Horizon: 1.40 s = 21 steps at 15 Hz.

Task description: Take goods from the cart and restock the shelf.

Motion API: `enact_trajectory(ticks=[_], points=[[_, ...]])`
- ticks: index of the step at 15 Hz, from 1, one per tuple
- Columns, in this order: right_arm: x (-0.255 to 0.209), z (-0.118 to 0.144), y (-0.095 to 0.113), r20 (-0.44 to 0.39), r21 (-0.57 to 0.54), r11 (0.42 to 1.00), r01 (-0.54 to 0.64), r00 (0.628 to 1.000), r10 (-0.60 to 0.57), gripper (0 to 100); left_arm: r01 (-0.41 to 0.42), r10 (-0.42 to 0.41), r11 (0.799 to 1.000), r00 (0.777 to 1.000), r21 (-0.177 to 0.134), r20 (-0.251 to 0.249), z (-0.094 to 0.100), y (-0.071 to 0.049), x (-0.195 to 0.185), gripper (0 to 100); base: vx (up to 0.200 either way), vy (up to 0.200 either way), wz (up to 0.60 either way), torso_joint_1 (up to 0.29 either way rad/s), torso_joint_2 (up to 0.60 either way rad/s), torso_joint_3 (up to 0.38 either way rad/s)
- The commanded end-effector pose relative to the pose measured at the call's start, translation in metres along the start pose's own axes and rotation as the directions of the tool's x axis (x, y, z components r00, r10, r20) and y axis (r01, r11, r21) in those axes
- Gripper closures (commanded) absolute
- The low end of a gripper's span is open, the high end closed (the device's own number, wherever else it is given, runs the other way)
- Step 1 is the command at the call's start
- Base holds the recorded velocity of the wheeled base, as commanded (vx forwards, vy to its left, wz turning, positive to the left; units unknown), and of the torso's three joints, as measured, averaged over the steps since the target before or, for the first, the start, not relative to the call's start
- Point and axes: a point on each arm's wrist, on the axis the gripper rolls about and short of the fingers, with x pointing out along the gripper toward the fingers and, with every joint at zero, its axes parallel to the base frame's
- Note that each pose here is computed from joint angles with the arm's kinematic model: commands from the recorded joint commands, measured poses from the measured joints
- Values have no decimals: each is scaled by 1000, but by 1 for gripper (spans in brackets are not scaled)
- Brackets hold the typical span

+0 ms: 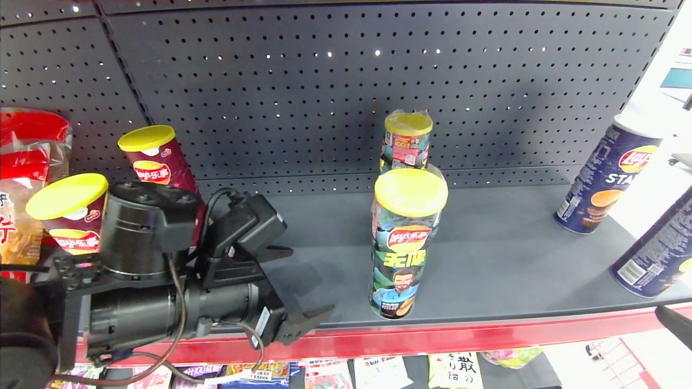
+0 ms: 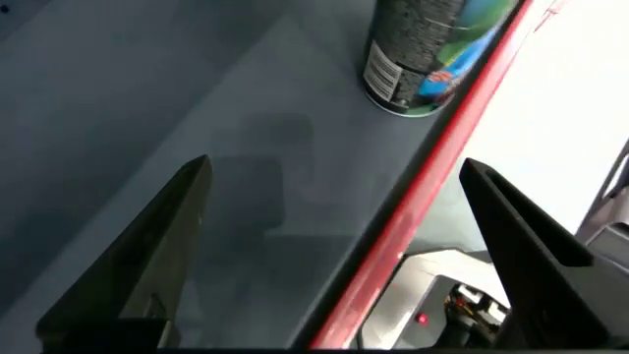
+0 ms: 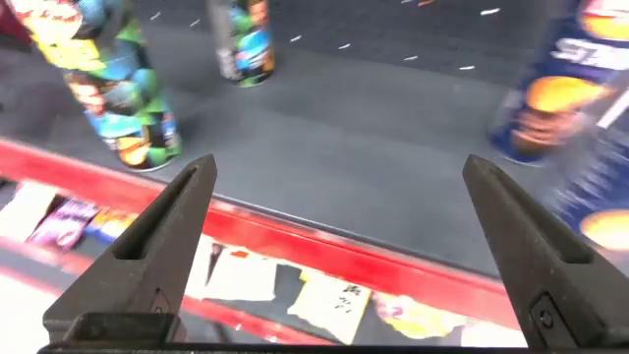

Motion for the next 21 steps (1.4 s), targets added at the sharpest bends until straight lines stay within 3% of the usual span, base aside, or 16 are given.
enact_trajectory(ticks=[1,5,21], points=[[-15,-3,-1,65,5,1000,11,998,-11,0,8,-9,1000,999,-7,-35,-2,3,16,0,0,0,0,0,0,0],[-30,-16,-1,27,4,1000,29,999,-29,0,8,-7,1000,999,17,-41,5,9,38,0,0,0,0,0,0,0],[-32,-19,-1,14,20,999,29,999,-29,0,7,-7,1000,1000,23,-15,22,19,70,0,0,0,0,0,0,0]])
